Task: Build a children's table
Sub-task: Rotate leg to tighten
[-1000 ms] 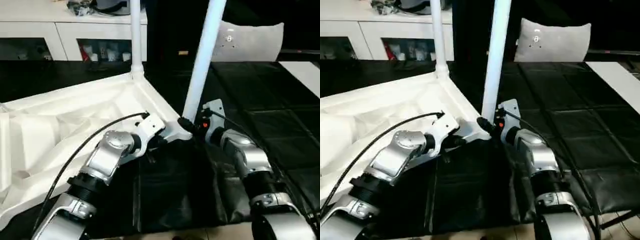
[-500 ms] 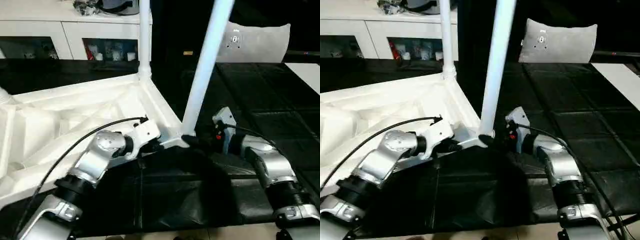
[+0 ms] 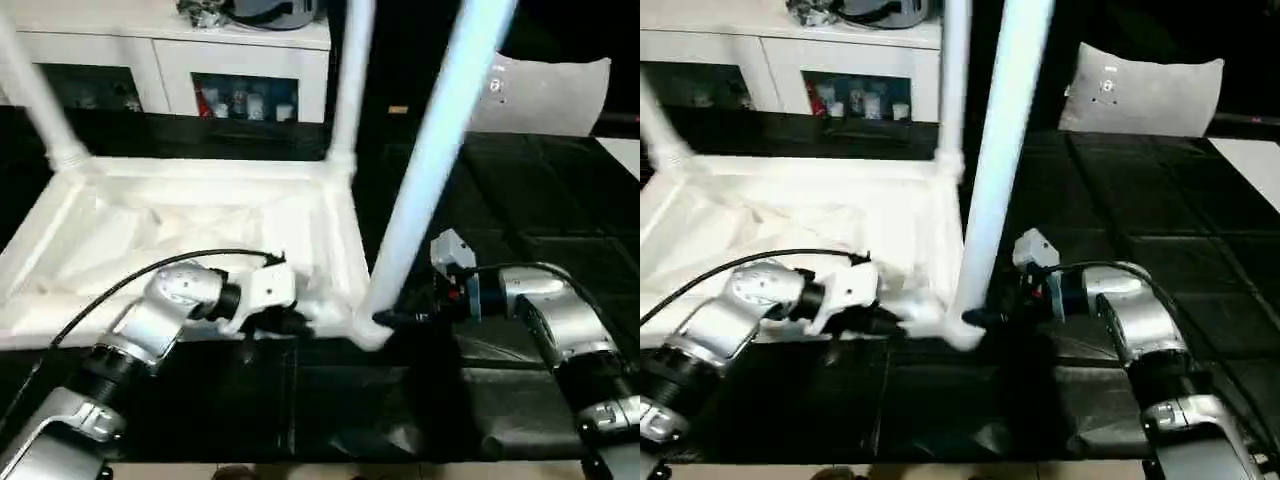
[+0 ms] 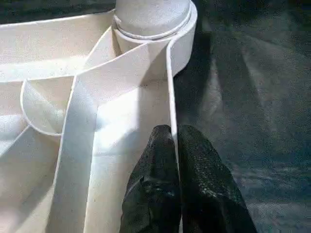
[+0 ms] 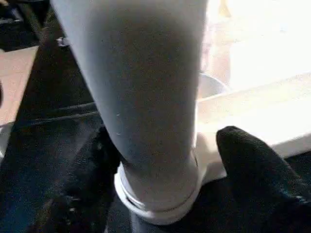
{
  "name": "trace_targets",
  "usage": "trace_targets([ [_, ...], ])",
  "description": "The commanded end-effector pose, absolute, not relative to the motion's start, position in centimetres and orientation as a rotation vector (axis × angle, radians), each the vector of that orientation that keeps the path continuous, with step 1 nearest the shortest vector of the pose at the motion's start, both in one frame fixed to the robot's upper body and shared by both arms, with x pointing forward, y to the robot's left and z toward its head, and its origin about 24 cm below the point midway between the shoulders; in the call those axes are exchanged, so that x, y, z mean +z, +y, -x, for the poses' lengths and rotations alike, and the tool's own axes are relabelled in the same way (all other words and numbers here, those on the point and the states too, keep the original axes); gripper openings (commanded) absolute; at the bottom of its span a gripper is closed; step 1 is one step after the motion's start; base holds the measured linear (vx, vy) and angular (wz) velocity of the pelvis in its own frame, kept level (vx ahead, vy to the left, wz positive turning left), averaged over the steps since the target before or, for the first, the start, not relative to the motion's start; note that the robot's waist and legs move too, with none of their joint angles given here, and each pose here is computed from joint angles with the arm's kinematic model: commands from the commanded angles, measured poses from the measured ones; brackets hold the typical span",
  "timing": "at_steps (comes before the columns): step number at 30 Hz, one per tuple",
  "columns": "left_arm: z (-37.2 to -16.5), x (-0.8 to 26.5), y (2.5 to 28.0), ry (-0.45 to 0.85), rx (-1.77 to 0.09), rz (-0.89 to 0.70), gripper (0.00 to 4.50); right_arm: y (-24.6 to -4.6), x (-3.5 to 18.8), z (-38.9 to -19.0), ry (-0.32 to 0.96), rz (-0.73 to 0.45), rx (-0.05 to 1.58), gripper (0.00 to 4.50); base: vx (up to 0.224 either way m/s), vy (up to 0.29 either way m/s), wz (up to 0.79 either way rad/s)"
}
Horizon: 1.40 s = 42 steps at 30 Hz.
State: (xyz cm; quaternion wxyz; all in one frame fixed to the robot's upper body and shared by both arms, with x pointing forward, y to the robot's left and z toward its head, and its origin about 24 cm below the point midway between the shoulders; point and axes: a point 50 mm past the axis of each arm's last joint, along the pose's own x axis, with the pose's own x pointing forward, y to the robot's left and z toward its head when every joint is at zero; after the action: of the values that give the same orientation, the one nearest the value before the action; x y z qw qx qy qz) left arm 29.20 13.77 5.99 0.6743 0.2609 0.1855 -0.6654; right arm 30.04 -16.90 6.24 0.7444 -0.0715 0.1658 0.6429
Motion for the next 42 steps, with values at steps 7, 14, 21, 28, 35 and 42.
trace_targets([
  [7,-28.7,6.6,12.9,0.393,-1.619,-0.629,0.00,-17.0,6.4,-29.7,0.385,0.149,1.483,2.50,0.000,0.000,0.00],
  [14,-28.6,6.6,12.6,0.388,-1.639,-0.599,0.00,-16.6,6.2,-29.4,0.379,0.096,1.506,1.96,0.000,0.000,0.00],
  [21,-28.6,6.3,12.2,0.395,-1.575,-0.509,0.00,-16.0,6.1,-29.2,0.351,0.016,1.509,1.91,0.000,0.000,0.00],
  [28,-29.9,6.5,9.9,0.393,-1.272,-0.377,0.00,-12.8,3.9,-31.4,0.391,0.004,1.198,1.90,0.000,0.000,0.00],
  [35,-31.4,6.7,7.2,0.367,-1.055,-0.319,0.00,-11.3,3.5,-33.3,0.370,-0.059,0.856,1.89,0.000,0.000,0.00],
  [42,-32.0,7.1,7.2,0.347,-0.969,-0.374,0.00,-10.3,4.4,-33.1,0.260,-0.096,0.842,2.86,0.000,0.000,0.00],
])
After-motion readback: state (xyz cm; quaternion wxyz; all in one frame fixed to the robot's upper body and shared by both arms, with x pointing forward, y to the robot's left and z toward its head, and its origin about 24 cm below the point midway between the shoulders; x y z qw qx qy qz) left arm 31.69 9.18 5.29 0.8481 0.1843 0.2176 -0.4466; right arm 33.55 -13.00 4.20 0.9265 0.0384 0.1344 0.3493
